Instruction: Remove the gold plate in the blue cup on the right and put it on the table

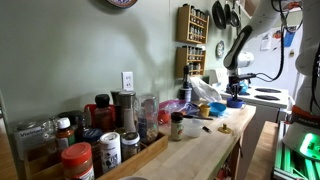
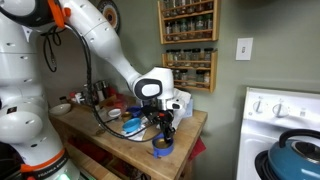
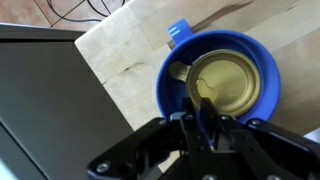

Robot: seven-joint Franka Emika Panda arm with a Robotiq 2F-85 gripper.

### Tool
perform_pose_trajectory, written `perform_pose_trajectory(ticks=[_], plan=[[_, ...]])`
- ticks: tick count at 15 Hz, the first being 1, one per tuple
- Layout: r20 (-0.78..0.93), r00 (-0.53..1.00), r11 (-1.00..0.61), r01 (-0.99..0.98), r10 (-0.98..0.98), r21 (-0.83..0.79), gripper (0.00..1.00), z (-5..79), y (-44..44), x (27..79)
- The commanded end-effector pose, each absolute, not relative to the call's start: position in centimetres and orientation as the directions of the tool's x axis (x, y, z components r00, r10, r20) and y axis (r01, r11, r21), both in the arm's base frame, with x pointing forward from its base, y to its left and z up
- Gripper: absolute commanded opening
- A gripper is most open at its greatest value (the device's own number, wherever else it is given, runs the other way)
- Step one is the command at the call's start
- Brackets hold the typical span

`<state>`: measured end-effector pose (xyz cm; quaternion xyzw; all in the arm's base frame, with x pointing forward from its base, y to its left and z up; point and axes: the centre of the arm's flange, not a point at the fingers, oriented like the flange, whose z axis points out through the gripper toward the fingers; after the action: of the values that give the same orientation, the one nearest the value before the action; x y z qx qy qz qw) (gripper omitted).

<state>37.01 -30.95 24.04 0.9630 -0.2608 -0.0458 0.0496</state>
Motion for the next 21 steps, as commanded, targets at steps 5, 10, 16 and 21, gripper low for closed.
perform_pose_trajectory(ticks=[5, 10, 16, 21], plan=[[-0.089, 0.893, -0.897, -0.439, -0.441, 0.043, 0.78, 24.4, -30.1, 36.3], [-0.105, 0.892, -0.895, -0.445, -0.440, -0.030, 0.80, 22.8, -30.7, 36.6], [-0.106, 0.886, -0.884, -0.460, -0.451, -0.081, 0.49, 21.9, -31.7, 36.4], [-0.105, 0.872, -0.873, -0.485, -0.478, -0.056, 0.53, 21.0, -32.8, 36.8]])
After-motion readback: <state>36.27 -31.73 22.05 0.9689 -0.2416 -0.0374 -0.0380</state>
